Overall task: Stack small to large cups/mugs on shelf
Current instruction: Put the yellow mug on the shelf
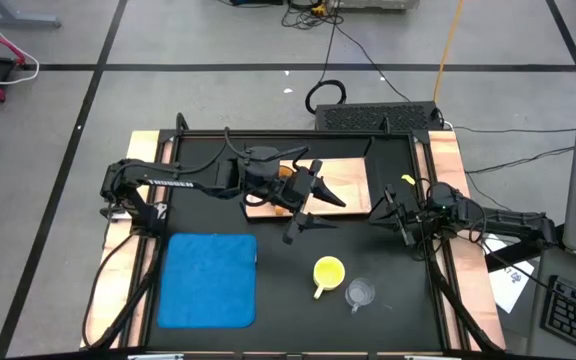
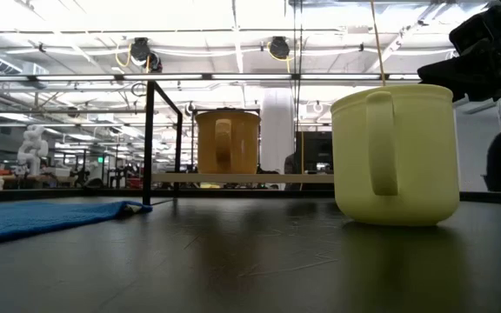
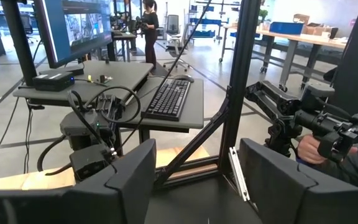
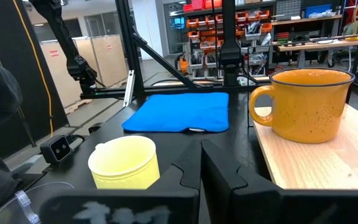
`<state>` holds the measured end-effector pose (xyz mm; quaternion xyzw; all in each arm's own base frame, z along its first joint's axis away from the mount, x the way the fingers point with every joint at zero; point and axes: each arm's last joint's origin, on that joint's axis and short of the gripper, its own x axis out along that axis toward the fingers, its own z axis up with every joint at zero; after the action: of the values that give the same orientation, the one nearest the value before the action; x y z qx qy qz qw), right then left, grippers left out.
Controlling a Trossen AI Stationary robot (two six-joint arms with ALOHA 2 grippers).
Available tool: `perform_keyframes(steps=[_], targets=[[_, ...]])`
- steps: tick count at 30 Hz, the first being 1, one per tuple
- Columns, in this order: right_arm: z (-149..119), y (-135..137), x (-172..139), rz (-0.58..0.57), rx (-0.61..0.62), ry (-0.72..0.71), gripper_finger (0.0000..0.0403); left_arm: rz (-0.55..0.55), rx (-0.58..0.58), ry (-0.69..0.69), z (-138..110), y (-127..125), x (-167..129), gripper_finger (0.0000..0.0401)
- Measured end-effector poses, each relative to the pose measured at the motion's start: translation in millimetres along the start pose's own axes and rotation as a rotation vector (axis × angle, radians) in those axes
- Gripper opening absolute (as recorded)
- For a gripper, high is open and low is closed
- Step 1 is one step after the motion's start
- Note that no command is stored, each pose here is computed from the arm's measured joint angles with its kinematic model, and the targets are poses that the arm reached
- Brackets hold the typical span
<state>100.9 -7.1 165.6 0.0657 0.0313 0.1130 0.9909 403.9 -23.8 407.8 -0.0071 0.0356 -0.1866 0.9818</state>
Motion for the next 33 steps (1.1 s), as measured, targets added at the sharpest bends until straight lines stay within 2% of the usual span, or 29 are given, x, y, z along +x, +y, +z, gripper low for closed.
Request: perform_keyframes(steps=[9, 23, 33], targets=[[0.0, 0.0, 0.0, 0.000, 0.001, 0.000, 0.0000, 0.000, -0.004, 0.012, -1.3, 0.0, 0.0, 0.0239], [0.3, 0.0, 0.0, 0.000, 0.000, -0.003, 0.0000, 0.093, -0.131, 0.326, -32.6, 11.8, -9.6, 0.0239], [0.5, 0.0, 0.0, -0.002, -0.001, -0.006, 0.0000, 0.097, -0.119, 0.406, -39.8, 10.0, -12.0, 0.0239]])
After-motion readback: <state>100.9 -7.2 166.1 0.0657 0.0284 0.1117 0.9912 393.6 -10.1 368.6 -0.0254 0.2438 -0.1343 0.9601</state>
